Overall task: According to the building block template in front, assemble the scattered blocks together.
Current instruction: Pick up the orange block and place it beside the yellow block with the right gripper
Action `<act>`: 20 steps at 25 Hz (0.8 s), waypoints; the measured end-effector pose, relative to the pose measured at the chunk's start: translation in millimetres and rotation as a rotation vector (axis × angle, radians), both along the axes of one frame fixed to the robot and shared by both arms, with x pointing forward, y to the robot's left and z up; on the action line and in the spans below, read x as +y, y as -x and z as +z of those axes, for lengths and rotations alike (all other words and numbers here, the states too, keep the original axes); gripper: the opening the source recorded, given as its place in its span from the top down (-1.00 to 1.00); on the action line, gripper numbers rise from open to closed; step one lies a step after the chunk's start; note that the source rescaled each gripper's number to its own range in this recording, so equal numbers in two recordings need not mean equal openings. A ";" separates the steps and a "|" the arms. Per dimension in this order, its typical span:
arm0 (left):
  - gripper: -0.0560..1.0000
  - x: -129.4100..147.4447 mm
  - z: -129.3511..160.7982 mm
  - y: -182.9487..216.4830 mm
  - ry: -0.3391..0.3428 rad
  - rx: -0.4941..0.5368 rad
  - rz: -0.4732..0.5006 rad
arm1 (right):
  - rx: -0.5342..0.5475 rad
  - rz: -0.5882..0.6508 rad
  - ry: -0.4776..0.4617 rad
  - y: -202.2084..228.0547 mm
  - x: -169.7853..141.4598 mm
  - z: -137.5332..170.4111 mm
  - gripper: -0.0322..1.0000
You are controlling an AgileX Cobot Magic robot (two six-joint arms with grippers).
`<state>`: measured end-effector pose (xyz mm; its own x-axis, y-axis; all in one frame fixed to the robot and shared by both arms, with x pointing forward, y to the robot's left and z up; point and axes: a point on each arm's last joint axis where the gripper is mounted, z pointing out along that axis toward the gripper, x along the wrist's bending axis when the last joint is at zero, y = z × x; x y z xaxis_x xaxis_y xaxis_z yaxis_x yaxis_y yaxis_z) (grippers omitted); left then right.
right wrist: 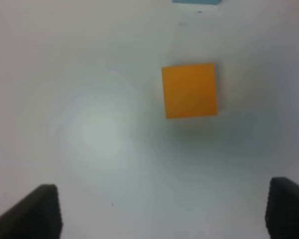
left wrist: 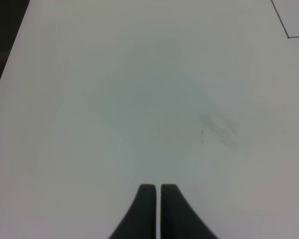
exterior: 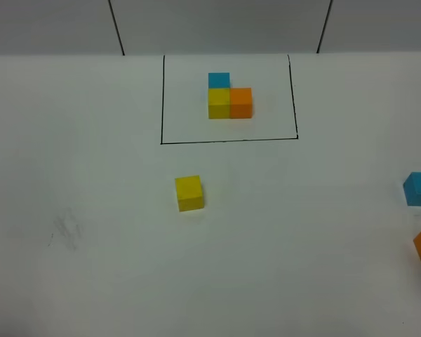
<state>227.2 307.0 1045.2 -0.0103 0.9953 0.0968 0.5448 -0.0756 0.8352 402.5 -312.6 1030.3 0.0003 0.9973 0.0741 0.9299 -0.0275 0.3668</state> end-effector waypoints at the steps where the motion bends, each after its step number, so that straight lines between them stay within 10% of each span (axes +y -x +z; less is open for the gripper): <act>1: 0.89 0.0 0.0 0.0 0.000 0.000 0.000 | 0.002 -0.004 -0.003 -2.4 -0.3 -5.2 -0.81; 20: 0.89 0.0 0.0 0.0 0.000 0.000 0.000 | 0.127 0.077 0.063 -48.0 6.2 -72.8 -0.81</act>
<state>227.2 307.0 1045.2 -0.0103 0.9953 0.0968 0.5448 -0.0756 0.8352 450.5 -306.4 957.5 -0.0707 0.9974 0.0154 0.9673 0.0648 0.2451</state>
